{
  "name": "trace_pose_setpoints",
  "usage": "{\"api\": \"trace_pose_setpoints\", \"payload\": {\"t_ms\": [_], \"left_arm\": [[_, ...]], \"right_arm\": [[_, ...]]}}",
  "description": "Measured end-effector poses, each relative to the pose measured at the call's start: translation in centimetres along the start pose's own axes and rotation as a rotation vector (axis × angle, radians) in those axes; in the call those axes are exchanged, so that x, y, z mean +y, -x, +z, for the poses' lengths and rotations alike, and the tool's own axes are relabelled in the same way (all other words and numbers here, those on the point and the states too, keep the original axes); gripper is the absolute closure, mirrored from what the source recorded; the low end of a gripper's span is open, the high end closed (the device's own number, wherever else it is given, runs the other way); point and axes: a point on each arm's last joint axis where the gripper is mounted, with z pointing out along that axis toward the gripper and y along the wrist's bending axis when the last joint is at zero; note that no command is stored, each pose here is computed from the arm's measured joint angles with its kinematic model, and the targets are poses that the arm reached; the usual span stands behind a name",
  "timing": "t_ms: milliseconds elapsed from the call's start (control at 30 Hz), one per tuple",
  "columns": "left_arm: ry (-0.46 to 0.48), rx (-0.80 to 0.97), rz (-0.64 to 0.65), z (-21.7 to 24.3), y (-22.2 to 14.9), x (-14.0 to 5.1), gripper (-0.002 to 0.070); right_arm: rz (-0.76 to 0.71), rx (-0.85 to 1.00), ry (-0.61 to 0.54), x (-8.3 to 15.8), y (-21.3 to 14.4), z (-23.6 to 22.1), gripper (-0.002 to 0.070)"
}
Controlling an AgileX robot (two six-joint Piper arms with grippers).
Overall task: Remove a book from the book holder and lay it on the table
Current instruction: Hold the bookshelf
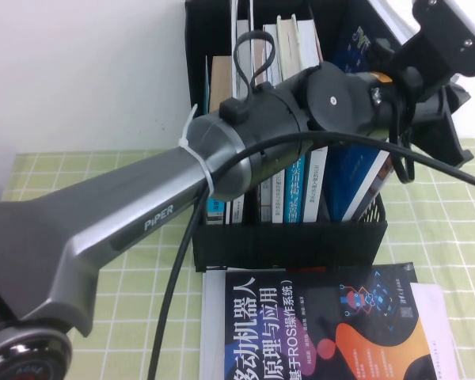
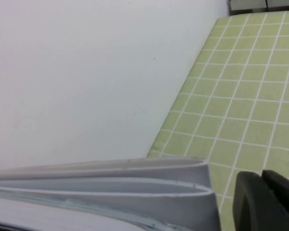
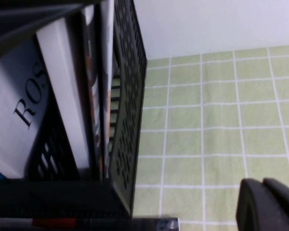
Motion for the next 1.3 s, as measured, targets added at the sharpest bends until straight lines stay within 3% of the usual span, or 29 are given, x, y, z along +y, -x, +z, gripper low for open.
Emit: {"api": "trace_pose_setpoints", "payload": {"t_ms": [300,567,700,800,1033,1300], "left_arm": [[0.012,0.125,-0.023,-0.7,-0.9,1.0,0.0676],[0.131,0.29,-0.131,-1.8,-2.9,3.8,0.0678],[0.154,0.306,-0.147,-2.0,-2.9,4.2,0.0678],[0.157,0.308,-0.148,-2.0,-3.0,4.2,0.0678],[0.158,0.311,-0.165,-2.0,-3.0,4.2,0.0678],[0.165,0.311,-0.181,-2.0,-3.0,4.2,0.0679]], "right_arm": [[0.0,0.001,-0.002,0.0,0.1,0.2,0.0671],[-0.006,-0.023,-0.002,0.1,0.7,0.1,0.0671],[-0.009,-0.076,-0.014,0.0,1.1,0.1,0.0661],[-0.046,-0.114,0.006,0.8,1.7,0.1,0.0617],[-0.186,-0.163,0.097,4.1,4.2,1.2,0.0435],[-0.079,-0.205,0.071,4.3,5.0,5.1,0.0392]]}}
